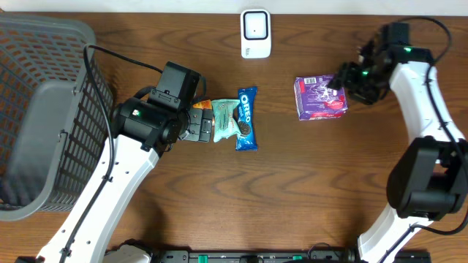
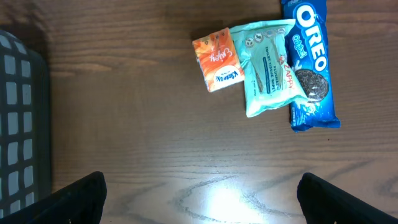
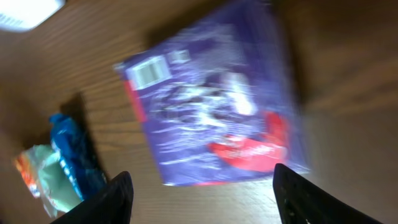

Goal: Scan the item barcode
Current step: 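Reach the right gripper to the blue Oreo pack and grasp it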

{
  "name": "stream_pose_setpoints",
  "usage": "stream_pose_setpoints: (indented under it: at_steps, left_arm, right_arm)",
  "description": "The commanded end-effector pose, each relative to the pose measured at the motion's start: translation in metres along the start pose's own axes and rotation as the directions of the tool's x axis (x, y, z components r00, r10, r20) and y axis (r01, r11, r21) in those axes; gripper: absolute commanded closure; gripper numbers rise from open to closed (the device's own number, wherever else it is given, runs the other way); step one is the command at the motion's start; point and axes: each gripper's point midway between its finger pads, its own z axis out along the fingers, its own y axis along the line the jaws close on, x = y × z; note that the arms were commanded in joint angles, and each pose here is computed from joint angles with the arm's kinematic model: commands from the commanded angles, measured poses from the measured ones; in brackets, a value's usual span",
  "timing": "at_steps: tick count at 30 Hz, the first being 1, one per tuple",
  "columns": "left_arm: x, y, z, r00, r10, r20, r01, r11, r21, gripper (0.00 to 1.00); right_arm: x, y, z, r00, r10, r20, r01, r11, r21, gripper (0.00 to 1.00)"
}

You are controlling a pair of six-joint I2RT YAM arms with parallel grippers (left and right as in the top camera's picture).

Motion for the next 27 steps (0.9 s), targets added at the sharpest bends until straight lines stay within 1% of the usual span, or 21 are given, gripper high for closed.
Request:
stream_pose_setpoints:
  at_steps: [1, 2, 3, 4, 5, 6, 7, 9, 10, 14, 17, 23, 25, 27]
  left_arm:
    - [0.001, 0.002, 0.002, 1.000, -0.013, -0.005, 0.013, 1.000, -0.011, 0.02]
    - [0.001, 0.002, 0.002, 1.000, -0.013, -0.005, 0.013, 1.000, -0.011, 0.02]
    - [0.001, 0.002, 0.002, 1.000, -0.013, -0.005, 0.013, 1.000, -0.011, 0.02]
    - [0.001, 0.002, 0.002, 1.000, -0.013, -0.005, 0.013, 1.000, -0.011, 0.02]
    - [0.001, 0.002, 0.002, 1.000, -0.013, -0.005, 0.013, 1.000, -0.011, 0.02]
    - [0.001, 0.002, 0.002, 1.000, -0.013, -0.005, 0.013, 1.000, -0.011, 0.02]
    - [0.001, 0.002, 0.002, 1.000, -0.013, -0.005, 0.013, 1.000, -0.011, 0.02]
    - [0.001, 0.002, 0.002, 1.000, -0.013, -0.005, 0.013, 1.000, -0.011, 0.02]
    - [0.001, 0.002, 0.002, 1.000, -0.013, -0.005, 0.013, 1.000, -0.011, 0.02]
    - [0.001, 0.002, 0.002, 1.000, -0.013, -0.005, 0.013, 1.000, -0.011, 0.02]
    - [0.001, 0.002, 0.002, 1.000, -0.013, -0.005, 0.013, 1.000, -0.011, 0.02]
    - [0.001, 0.002, 0.002, 1.000, -0.013, -0.005, 0.013, 1.000, -0.011, 0.02]
    - [0.001, 0.002, 0.002, 1.000, -0.013, -0.005, 0.013, 1.000, -0.011, 0.02]
    - [0.001, 0.002, 0.002, 1.000, -0.013, -0.005, 0.013, 1.000, -0.011, 0.02]
  right_arm:
    - [0.003, 0.030, 0.002, 0.988, -0.152, 0.013, 0.152, 0.988, -0.028, 0.34]
    - [0.007, 0.038, 0.009, 0.982, -0.189, 0.005, 0.189, 0.981, -0.034, 0.34]
    - [0.011, 0.048, 0.017, 0.974, -0.224, -0.006, 0.224, 0.974, -0.041, 0.36]
    - [0.015, 0.056, 0.025, 0.970, -0.243, -0.013, 0.242, 0.969, -0.046, 0.43]
    - [0.018, 0.065, 0.034, 0.964, -0.265, -0.019, 0.264, 0.963, -0.054, 0.55]
    - [0.022, 0.074, 0.043, 0.958, -0.287, -0.022, 0.285, 0.956, -0.062, 0.71]
    - [0.023, 0.080, 0.050, 0.953, -0.303, -0.022, 0.301, 0.951, -0.067, 0.84]
    - [0.024, 0.091, 0.065, 0.943, -0.333, -0.011, 0.331, 0.941, -0.068, 0.97]
    - [0.022, 0.090, 0.073, 0.948, -0.317, -0.005, 0.317, 0.948, -0.034, 0.99]
    - [0.015, 0.077, 0.095, 0.964, -0.266, 0.016, 0.264, 0.961, 0.081, 0.99]
    - [0.006, 0.053, 0.107, 0.977, -0.210, 0.037, 0.199, 0.960, 0.195, 0.99]
    - [-0.024, 0.034, 0.098, 0.963, -0.220, 0.158, 0.158, 0.929, 0.335, 0.99]
    - [-0.028, 0.023, 0.093, 0.963, -0.194, 0.189, 0.106, 0.912, 0.395, 0.99]
    - [-0.027, 0.023, 0.094, 0.964, -0.193, 0.183, 0.108, 0.914, 0.392, 0.99]
